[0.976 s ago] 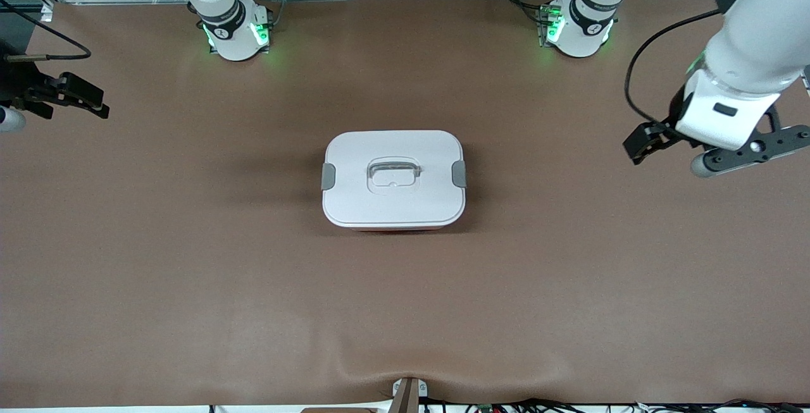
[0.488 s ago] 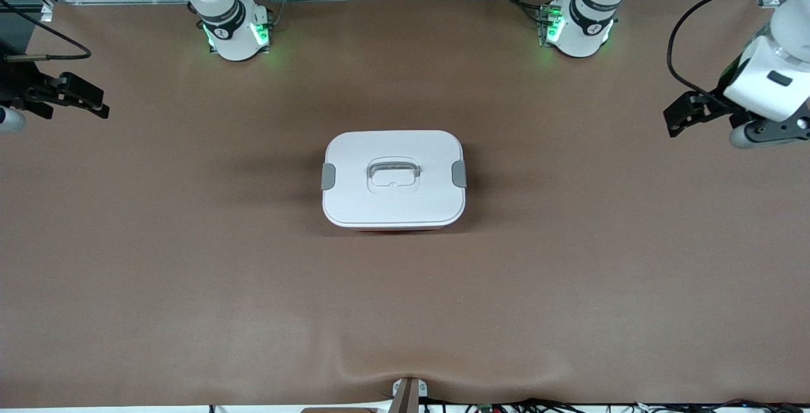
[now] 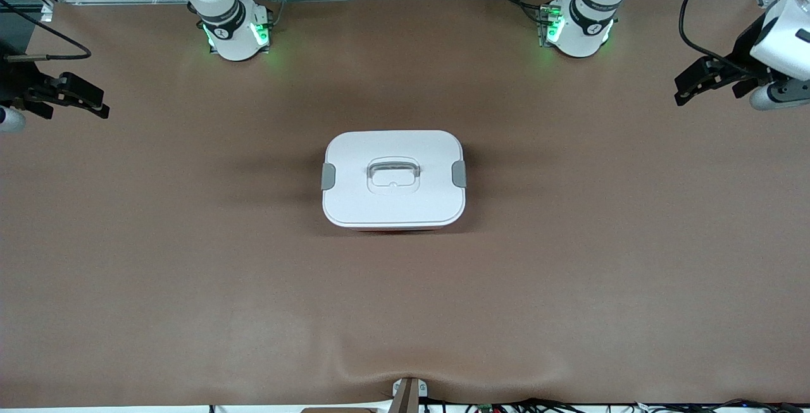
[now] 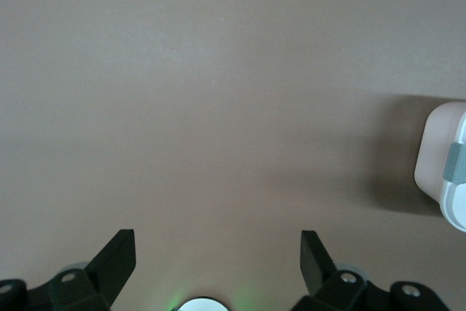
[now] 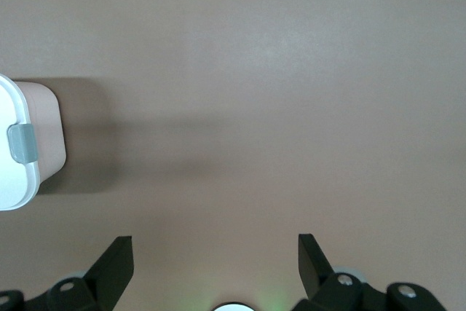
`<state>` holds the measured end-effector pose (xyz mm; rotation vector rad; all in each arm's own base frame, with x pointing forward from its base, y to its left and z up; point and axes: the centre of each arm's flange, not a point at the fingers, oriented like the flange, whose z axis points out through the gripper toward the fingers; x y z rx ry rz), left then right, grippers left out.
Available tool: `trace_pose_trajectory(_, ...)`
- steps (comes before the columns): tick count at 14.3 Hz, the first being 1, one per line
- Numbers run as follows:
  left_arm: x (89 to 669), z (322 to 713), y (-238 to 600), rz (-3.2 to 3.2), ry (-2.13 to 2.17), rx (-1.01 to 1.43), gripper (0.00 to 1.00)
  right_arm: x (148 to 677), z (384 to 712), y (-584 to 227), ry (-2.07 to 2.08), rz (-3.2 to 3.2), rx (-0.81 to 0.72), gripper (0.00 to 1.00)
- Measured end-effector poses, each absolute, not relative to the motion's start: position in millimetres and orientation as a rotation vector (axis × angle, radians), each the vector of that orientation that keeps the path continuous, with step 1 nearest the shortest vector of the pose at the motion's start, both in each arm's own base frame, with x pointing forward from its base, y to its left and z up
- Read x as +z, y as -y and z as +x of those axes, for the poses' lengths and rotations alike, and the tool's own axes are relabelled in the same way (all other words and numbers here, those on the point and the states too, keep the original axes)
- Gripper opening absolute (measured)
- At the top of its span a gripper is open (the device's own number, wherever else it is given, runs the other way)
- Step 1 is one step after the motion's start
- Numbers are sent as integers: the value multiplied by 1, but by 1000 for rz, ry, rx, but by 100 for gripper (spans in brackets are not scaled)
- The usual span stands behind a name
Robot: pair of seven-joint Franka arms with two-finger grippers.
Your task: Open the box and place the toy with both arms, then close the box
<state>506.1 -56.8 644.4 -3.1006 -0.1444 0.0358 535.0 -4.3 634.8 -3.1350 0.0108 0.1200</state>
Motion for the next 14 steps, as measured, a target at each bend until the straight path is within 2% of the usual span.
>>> trace_pose_trajectory(14,645,506,54,-3109,40,22,100,635,535,4,-11,-3135,120,100)
